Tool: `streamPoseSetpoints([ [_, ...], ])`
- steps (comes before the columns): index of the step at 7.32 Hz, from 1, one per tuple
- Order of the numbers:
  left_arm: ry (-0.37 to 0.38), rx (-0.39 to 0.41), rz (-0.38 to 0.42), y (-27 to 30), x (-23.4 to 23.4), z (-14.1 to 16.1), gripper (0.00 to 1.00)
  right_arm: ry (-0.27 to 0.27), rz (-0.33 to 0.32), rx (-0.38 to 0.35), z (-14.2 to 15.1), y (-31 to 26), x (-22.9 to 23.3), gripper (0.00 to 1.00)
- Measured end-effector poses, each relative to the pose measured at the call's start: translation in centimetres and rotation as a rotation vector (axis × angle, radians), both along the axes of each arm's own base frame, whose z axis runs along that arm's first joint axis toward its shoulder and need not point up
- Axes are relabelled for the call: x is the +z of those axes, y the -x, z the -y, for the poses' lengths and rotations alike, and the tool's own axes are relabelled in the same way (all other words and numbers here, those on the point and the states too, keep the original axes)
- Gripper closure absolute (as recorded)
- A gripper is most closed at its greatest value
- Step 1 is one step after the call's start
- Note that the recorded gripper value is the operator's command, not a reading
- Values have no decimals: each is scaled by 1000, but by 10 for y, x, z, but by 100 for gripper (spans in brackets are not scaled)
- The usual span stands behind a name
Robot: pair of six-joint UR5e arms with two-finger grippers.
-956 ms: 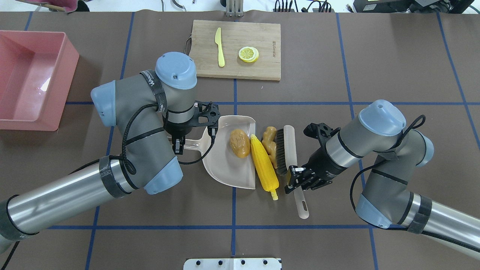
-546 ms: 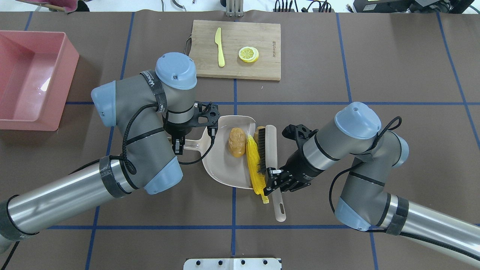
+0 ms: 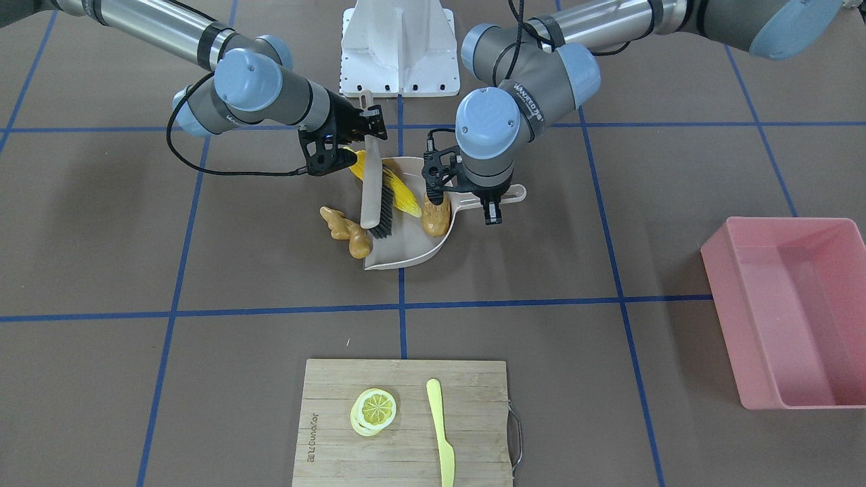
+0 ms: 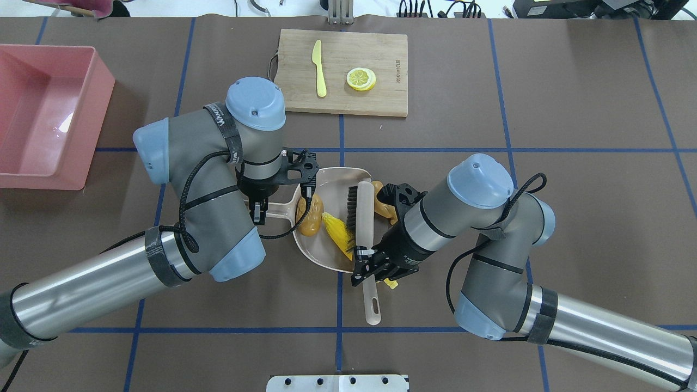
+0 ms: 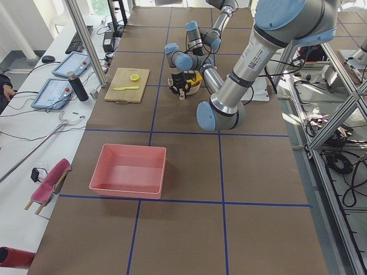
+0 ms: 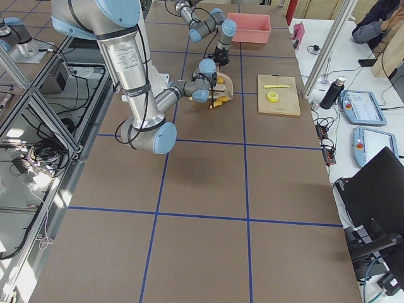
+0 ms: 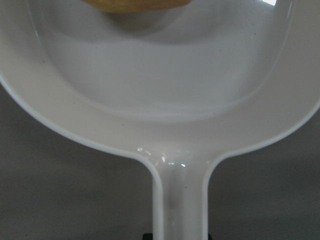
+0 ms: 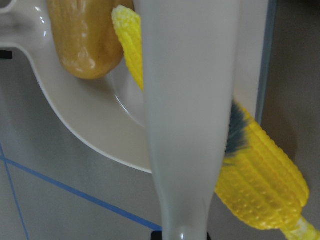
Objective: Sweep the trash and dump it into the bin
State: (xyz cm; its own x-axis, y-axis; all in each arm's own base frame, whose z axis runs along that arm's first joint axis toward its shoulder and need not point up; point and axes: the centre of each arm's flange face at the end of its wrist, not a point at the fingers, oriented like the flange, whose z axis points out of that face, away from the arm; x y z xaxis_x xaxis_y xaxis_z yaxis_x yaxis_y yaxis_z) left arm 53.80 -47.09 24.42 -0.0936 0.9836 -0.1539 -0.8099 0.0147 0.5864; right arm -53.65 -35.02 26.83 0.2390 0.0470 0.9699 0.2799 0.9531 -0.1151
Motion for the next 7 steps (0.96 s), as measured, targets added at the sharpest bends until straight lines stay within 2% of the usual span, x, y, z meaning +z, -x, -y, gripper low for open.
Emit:
streamPoseSetpoints([
  [2, -1, 0, -1, 0, 0, 0, 100, 27, 10, 0, 10, -16, -6, 100],
  [5, -1, -1, -3, 0, -1, 1, 100, 76, 22, 3, 42, -82, 1, 100],
  [7, -2, -1, -3, 0, -1, 0, 100, 105, 4, 28, 58, -123, 26, 100],
])
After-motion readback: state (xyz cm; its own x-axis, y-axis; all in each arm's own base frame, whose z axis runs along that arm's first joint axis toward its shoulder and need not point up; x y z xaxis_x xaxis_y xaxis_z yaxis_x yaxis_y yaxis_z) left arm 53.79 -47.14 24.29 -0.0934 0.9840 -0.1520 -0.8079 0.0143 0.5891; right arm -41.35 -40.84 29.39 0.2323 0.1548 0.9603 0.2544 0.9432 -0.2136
